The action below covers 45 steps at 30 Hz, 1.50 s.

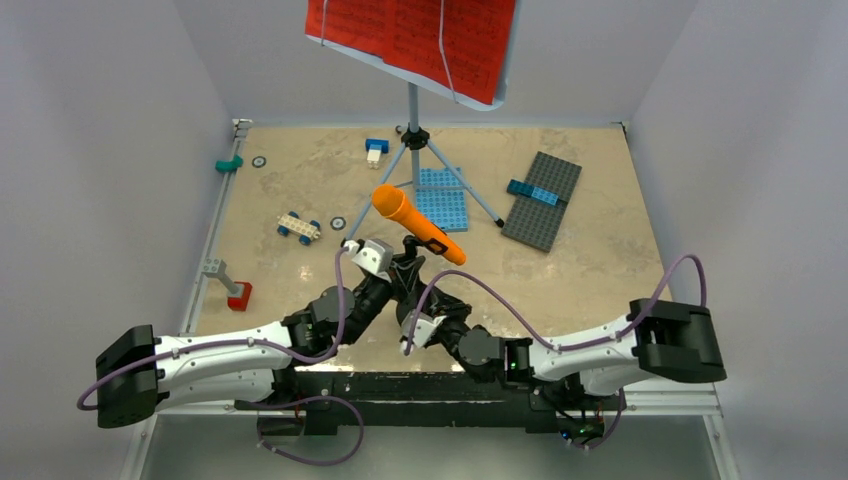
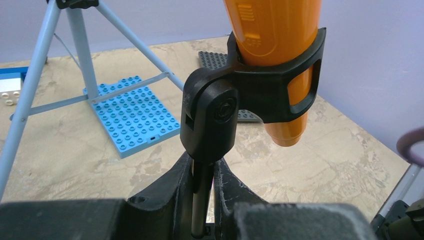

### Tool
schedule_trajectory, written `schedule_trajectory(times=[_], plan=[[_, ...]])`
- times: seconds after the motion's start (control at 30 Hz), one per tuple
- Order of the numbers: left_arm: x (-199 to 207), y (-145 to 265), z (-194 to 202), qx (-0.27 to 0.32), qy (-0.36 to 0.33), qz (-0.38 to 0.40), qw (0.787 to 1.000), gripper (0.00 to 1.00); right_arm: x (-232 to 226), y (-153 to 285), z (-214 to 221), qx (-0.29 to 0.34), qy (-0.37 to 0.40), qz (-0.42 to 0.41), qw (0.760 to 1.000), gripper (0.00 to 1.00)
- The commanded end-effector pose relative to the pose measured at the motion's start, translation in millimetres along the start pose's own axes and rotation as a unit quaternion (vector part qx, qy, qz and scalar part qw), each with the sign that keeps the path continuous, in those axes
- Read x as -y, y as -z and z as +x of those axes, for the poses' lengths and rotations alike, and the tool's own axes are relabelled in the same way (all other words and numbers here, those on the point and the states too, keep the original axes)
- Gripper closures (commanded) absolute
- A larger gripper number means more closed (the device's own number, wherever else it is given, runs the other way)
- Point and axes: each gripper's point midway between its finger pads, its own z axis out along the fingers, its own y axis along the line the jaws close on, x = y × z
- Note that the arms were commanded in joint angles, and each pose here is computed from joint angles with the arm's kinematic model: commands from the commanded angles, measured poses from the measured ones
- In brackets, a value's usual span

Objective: Pack up the instrument practice props

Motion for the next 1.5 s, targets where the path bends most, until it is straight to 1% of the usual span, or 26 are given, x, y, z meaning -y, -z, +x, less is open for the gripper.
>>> schedule_trajectory(times=[0.0,0.03,0.07,0.17,0.23,0.33,0.37,0.43,0.53,0.6,0.73,0.8,0.87,0.93,1.03,1.17,1.47], plan=[[-8,10,51,-0.074,-0.003,-0.01,0.997,1.0,22,7,-8,-0.024,-0.074,0.018,0.997,0.56],[-8,10,51,-0.074,-0.004,-0.011,0.997,1.0,25,9,-11,-0.029,-0.092,0.018,0.995,0.48],[-9,10,51,-0.073,-0.005,-0.014,0.997,1.0,29,12,-13,-0.033,-0.11,0.014,0.993,0.42],[-11,10,49,-0.07,-0.005,-0.02,0.997,1.0,38,24,-27,-0.023,-0.185,-0.011,0.982,0.31],[-11,9,46,-0.067,-0.005,-0.022,0.997,1.0,46,32,-35,-0.009,-0.23,-0.017,0.973,0.26],[-11,7,43,-0.064,-0.006,-0.023,0.998,1.0,55,42,-37,-0.006,-0.305,-0.035,0.952,0.25],[-11,7,42,-0.061,-0.007,-0.024,0.998,1.0,56,45,-36,-0.007,-0.342,-0.047,0.938,0.25],[-11,6,41,-0.056,-0.006,-0.025,0.998,1.0,59,51,-35,0.0,-0.421,-0.075,0.904,0.26],[-8,5,37,-0.05,0.001,-0.019,0.999,1.0,61,56,-29,0.01,-0.526,-0.115,0.843,0.28],[-4,4,34,-0.045,0.002,-0.015,0.999,1.0,61,57,-30,0.016,-0.575,-0.14,0.806,0.28],[-2,3,30,-0.032,-0.005,-0.009,0.999,1.0,57,55,-39,0.012,-0.628,-0.186,0.756,0.27],[0,2,23,-0.013,-0.007,-0.002,1.0,1.0,48,51,-39,-0.009,-0.651,-0.216,0.728,0.26],[1,1,18,0.002,-0.02,0.003,1.0,1.0,42,45,-37,-0.026,-0.684,-0.243,0.688,0.25],[1,1,15,0.011,-0.03,0.003,0.999,1.0,38,40,-32,-0.028,-0.716,-0.261,0.648,0.25],[1,0,15,0.015,-0.035,0.005,0.999,1.0,33,34,-27,-0.033,-0.741,-0.279,0.61,0.26],[3,1,16,0.019,-0.043,0.007,0.999,1.0,28,29,-30,-0.038,-0.754,-0.307,0.58,0.28],[5,4,14,0.03,-0.037,0.011,0.999,1.0,25,12,-30,-0.051,-0.771,-0.314,0.551,0.35]])
